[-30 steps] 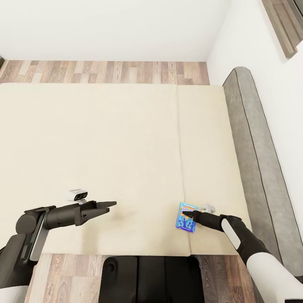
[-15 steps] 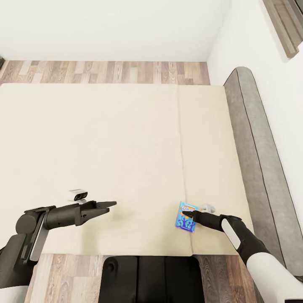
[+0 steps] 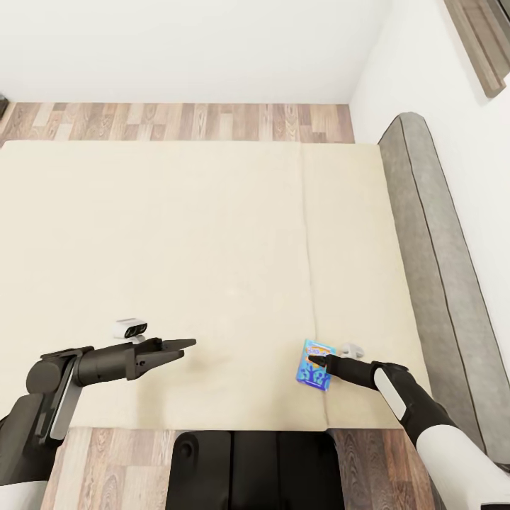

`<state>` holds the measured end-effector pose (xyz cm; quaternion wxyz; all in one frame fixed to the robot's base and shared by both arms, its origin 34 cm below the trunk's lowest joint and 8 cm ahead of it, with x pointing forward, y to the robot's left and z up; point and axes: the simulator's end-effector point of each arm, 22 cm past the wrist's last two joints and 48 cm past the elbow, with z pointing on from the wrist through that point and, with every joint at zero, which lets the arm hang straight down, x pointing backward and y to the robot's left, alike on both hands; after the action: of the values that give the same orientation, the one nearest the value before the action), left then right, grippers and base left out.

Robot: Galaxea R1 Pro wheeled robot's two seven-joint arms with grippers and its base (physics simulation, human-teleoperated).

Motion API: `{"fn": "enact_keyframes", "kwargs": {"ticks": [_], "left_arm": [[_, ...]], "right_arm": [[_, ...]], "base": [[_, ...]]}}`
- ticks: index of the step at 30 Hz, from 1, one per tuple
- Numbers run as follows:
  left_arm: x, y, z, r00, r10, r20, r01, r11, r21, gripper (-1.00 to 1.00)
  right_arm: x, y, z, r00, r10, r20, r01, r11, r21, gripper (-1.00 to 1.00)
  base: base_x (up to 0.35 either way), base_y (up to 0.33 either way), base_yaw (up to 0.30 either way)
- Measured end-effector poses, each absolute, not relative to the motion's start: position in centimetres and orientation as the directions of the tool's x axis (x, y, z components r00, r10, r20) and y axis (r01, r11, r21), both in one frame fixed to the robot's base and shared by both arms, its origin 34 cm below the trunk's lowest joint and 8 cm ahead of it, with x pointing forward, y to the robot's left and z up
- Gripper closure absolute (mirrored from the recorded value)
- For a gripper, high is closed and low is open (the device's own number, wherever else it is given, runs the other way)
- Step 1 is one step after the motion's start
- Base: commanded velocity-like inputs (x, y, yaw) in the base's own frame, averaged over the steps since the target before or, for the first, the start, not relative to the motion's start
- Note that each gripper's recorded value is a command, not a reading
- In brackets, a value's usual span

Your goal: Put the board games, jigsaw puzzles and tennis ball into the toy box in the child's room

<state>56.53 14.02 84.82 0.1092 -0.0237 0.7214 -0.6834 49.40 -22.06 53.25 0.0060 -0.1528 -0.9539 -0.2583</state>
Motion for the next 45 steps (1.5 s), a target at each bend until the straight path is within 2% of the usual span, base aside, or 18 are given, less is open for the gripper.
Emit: {"fn": "enact_keyframes", "kwargs": {"ticks": [45], "left_arm": [[56.5,14.1,84.8,-0.975,-0.184,-0.126,0.115,0.066,-0.991,-1.00]], "right_arm": [[49.4,-24.9,53.1,-0.956,0.283,0.079,0.287,0.843,0.455,-1.00]], "base": [[0.000,0.034,0.000]]}}
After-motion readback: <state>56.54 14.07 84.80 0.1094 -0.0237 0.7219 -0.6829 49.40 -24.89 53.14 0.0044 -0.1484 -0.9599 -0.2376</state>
